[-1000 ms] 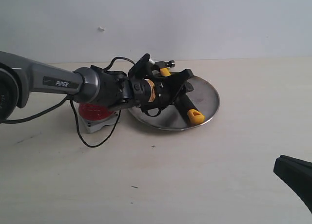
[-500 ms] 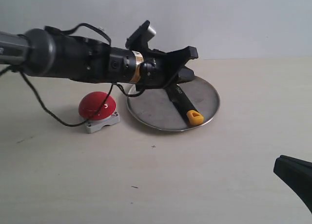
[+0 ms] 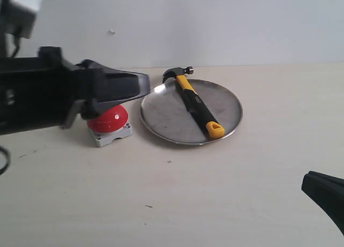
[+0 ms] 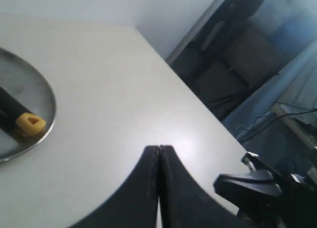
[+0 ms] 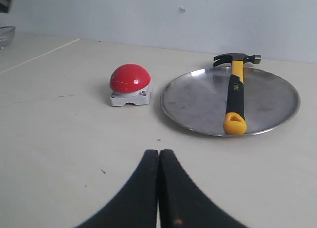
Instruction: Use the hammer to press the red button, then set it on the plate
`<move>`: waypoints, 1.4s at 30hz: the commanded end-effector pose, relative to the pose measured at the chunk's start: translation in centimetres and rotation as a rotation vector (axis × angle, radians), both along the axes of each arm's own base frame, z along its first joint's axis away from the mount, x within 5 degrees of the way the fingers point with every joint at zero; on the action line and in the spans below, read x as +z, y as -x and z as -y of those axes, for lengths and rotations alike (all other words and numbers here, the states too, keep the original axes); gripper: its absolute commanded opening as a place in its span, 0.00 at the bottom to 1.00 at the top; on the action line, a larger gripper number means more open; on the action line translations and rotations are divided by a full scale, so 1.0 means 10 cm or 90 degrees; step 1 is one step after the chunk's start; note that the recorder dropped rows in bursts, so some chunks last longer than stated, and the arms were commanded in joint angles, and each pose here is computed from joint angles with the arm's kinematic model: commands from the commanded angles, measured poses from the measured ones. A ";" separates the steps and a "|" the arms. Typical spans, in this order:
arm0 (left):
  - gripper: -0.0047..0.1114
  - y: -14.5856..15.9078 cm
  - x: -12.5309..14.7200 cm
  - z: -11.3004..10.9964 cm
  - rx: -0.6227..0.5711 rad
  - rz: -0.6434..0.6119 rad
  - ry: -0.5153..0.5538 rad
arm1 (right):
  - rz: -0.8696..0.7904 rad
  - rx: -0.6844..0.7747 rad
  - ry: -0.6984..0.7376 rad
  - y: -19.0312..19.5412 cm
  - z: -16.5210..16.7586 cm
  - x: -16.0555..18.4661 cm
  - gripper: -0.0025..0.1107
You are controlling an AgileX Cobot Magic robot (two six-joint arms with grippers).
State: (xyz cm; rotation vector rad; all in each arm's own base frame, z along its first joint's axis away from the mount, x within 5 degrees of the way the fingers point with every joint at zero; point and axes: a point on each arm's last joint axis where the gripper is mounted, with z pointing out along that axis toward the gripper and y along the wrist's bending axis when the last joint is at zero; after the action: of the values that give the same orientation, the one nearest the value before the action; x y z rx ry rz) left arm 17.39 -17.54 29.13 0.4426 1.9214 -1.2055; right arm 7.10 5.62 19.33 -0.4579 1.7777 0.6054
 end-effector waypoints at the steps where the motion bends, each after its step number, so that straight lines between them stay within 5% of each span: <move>1: 0.04 0.38 0.22 -0.26 -0.012 0.089 0.032 | 0.001 -0.001 -0.001 0.00 0.00 -0.01 0.02; 10: 0.04 0.74 0.55 -0.51 -0.021 0.235 0.073 | 0.001 -0.001 -0.001 0.00 0.00 -0.01 0.02; 16: 0.04 0.82 0.36 -0.57 -0.062 0.343 -0.078 | 0.001 -0.001 -0.001 0.00 0.00 -0.01 0.02; 24: 0.04 0.98 -0.50 -1.17 0.213 0.278 -0.162 | 0.001 -0.001 -0.001 0.01 0.00 -0.01 0.02; 30: 0.04 1.23 -0.70 -1.55 0.463 0.334 -0.051 | 0.001 -0.001 -0.001 0.01 0.00 -0.01 0.02; 35: 0.04 1.14 -0.79 -1.79 0.676 0.177 0.032 | 0.003 -0.001 -0.002 0.01 0.00 -0.01 0.02; 39: 0.04 1.14 -0.81 -1.85 0.722 0.156 0.048 | 0.003 -0.001 -0.002 0.01 0.00 -0.01 0.02; 42: 0.04 1.14 -0.89 -1.88 0.741 0.135 -0.004 | 0.003 -0.001 -0.002 0.01 0.00 -0.01 0.02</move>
State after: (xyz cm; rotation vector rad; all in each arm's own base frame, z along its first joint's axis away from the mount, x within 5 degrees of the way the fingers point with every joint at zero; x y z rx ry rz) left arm 5.92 0.92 20.99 -0.4740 1.4981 -0.4145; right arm 7.10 5.63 19.33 -0.4585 1.7774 0.6062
